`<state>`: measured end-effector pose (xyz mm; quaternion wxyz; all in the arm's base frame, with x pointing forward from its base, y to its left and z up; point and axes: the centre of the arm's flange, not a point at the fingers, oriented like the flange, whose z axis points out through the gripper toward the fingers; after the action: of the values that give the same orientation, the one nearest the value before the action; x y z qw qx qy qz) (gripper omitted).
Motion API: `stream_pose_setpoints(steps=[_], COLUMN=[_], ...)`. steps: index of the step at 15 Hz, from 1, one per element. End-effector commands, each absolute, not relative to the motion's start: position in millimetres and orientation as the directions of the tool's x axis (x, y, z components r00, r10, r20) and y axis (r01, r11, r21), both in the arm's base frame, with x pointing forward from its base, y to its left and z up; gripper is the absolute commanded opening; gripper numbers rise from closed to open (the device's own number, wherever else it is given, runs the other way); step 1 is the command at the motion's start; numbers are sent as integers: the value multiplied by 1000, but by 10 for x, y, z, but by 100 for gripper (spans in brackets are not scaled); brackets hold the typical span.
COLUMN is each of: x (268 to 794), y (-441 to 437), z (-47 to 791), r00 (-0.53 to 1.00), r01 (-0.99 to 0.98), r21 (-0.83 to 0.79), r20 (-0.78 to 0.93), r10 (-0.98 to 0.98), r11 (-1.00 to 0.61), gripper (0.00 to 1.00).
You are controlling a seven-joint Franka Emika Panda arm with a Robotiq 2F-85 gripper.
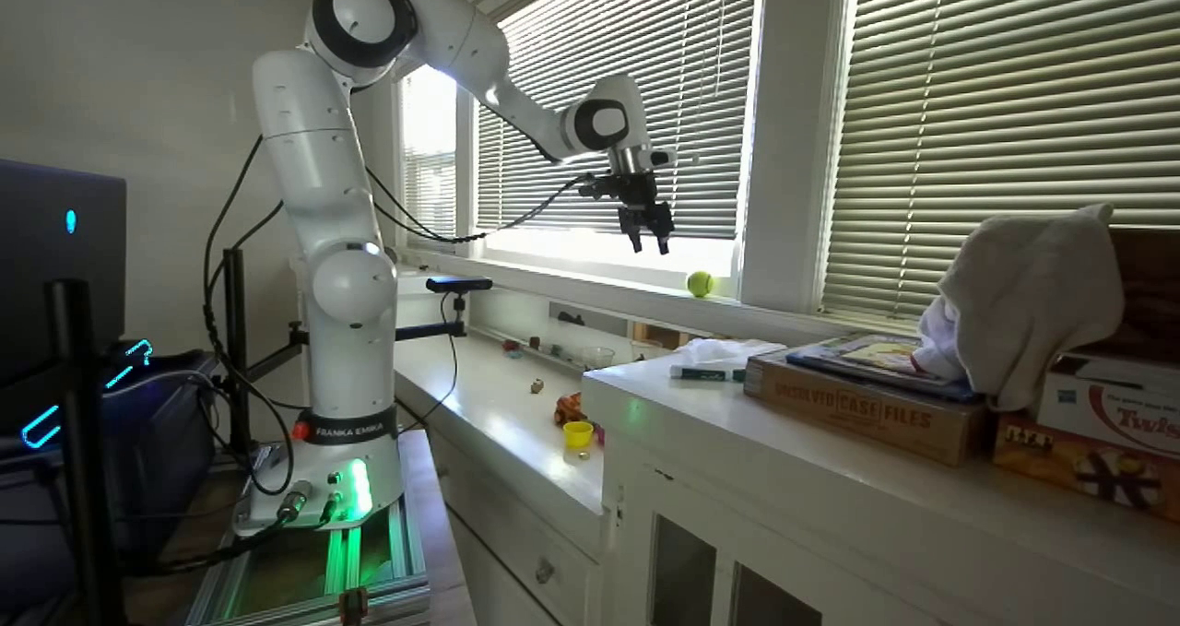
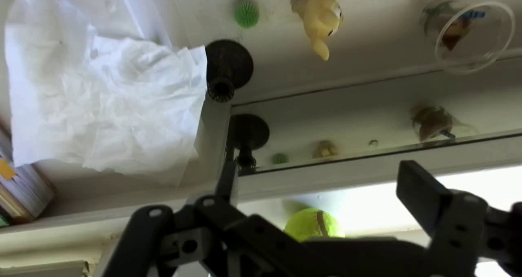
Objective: Put the green tennis ball on the window sill
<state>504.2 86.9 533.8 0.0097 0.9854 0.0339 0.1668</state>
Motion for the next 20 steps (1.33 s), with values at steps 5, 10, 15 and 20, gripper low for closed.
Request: stream_pose_setpoints(steps=[5,10,15,20], x=[4864,4853,4853,4853], y=[851,848,848,848], z=[5529,5538,5538,5538], r00=[974,975,975,975], r01=[54,53,53,53], r21=[41,41,41,41], r20=[219,212,211,211], r10=[62,61,61,61], r11=[-998,-998,-998,-998], gripper=[100,100,100,100])
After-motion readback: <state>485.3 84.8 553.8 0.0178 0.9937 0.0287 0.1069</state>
